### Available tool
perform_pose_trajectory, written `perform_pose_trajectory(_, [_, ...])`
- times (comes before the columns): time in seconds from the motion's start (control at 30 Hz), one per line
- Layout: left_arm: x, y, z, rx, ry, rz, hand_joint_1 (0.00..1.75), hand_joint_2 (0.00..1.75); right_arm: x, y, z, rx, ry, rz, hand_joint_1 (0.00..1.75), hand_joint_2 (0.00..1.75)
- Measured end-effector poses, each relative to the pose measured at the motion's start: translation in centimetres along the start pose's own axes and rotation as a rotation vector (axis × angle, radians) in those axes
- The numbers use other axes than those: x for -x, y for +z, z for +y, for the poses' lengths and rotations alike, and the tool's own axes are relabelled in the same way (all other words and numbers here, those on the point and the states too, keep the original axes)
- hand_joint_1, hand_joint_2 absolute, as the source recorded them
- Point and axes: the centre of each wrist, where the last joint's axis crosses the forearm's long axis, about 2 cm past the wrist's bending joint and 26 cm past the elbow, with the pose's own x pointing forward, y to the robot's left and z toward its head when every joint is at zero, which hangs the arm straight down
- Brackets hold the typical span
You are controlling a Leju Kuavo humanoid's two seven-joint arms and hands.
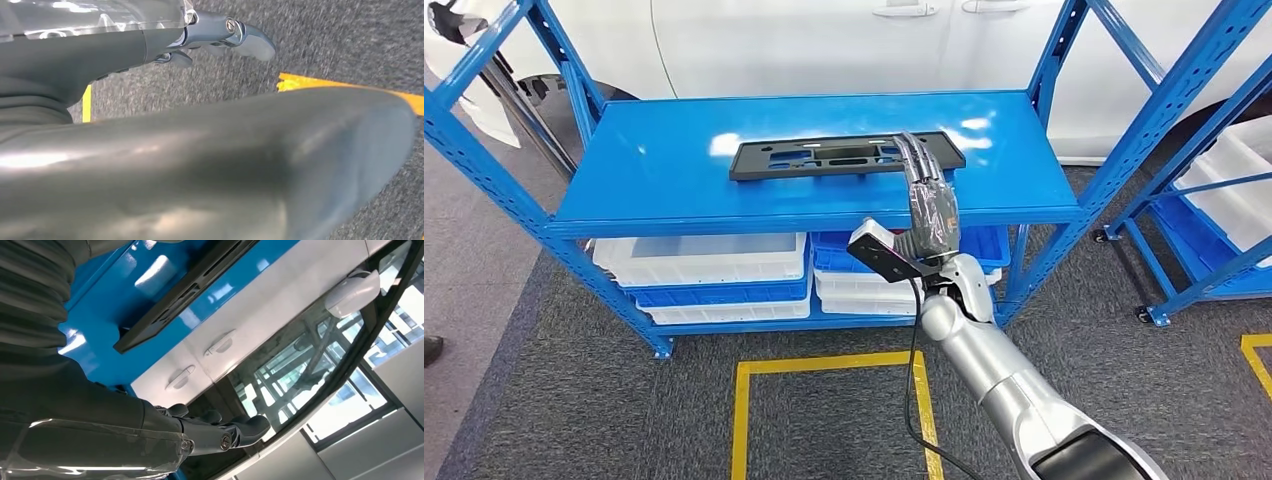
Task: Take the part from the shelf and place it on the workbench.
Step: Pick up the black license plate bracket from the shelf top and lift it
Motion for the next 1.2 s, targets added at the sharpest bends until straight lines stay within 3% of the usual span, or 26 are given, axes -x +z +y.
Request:
perform_pose_trajectory(0.43, [0.1,0.0,0.1,-0.002,0.011,-0.001,0.0,0.0,-3.0,0.3,1.0,-0.068,-0.102,-0.068,0.0,1.75])
perform_pose_trajectory(1.2, [0.4,0.2,-0.3,0.003,0.021,-0.002,0.0,0.0,-3.4,0.5,1.4,-0.077,-0.156,-0.108,0.0,1.75])
